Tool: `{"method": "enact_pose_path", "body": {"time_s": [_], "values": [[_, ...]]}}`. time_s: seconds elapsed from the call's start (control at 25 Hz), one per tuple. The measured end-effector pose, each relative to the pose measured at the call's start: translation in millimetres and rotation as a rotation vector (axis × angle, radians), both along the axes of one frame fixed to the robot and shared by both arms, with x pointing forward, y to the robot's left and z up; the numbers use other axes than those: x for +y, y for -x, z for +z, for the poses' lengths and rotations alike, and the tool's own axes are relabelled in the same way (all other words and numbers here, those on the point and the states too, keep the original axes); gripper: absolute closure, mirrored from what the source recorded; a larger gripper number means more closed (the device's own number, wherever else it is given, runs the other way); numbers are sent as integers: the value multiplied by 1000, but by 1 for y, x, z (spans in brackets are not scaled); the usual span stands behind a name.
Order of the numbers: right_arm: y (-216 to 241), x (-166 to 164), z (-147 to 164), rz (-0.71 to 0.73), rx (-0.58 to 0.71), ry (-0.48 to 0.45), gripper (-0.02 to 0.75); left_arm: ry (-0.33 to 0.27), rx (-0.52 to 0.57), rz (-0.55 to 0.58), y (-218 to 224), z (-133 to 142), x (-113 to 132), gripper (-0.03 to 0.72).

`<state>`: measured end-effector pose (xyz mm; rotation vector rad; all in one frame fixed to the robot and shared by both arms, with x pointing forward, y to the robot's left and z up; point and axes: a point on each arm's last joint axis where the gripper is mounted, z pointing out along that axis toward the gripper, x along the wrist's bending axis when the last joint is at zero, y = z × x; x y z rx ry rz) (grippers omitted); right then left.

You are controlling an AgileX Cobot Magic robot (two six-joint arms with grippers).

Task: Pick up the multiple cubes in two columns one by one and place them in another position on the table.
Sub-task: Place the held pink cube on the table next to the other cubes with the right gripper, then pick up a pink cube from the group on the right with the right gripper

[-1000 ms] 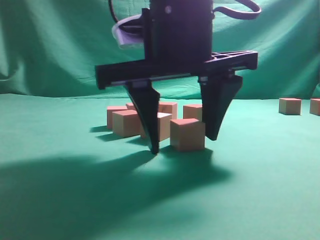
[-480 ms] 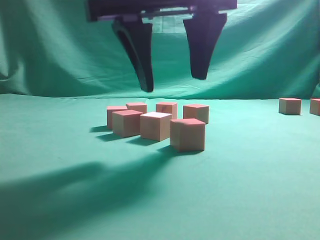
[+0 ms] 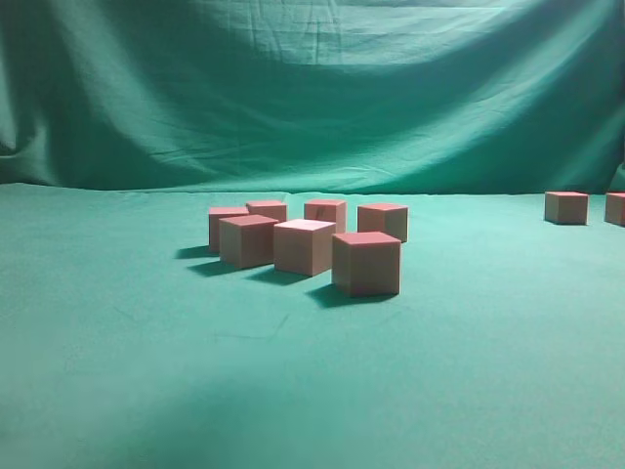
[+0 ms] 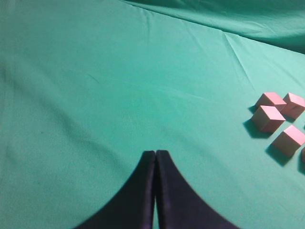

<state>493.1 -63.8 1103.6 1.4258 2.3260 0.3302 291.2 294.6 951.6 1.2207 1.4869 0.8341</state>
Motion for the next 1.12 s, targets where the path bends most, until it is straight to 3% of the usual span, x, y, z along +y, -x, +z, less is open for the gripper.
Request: {"method": "enact_pose_path", "body": {"time_s": [0.24, 0.4, 0.52, 0.72, 1.12], "values": [[-15, -92, 55, -256, -109, -120, 262, 0, 0, 0, 0, 0, 0, 688], [-25, -150, 67, -436, -135, -146, 262, 0, 0, 0, 0, 0, 0, 688], [-32, -183, 51, -531, -89, -103, 262, 0, 0, 0, 0, 0, 0, 688], [-40, -221, -6, -655, 85, -10, 262, 0, 0, 0, 0, 0, 0, 688], [-102, -260, -88, -681, 338, -100, 262, 0, 0, 0, 0, 0, 0, 688]]}}
